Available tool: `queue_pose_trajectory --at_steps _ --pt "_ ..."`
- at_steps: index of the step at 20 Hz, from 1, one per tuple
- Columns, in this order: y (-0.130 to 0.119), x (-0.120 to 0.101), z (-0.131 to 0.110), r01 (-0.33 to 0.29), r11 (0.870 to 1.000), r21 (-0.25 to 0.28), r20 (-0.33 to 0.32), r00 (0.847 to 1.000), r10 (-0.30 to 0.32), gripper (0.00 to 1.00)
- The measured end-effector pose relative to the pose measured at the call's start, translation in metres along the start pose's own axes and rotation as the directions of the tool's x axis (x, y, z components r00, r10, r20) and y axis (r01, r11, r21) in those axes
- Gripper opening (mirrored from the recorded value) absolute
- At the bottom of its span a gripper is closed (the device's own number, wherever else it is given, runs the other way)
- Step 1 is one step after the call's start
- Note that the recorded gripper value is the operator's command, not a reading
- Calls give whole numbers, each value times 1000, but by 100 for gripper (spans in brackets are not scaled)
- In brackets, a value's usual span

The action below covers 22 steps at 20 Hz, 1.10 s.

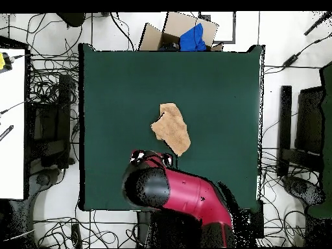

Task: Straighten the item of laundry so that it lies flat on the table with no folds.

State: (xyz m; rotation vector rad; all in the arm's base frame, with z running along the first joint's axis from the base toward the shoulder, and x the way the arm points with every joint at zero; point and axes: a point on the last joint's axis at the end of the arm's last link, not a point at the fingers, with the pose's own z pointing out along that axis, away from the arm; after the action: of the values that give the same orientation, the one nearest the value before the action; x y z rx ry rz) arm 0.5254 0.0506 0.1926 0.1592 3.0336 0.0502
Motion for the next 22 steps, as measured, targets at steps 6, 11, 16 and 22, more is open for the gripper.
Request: queue_pose_trajectory --at_steps 6,11,16,22 --pt "-49 -11 -7 -93 996 -2 -57 994 93 0" --pt "-102 -17 -2 -190 982 5 -59 980 190 0" --pt "-158 -11 20 -278 960 22 -53 959 278 0" --pt "-194 2 46 -321 946 37 -54 945 323 0"
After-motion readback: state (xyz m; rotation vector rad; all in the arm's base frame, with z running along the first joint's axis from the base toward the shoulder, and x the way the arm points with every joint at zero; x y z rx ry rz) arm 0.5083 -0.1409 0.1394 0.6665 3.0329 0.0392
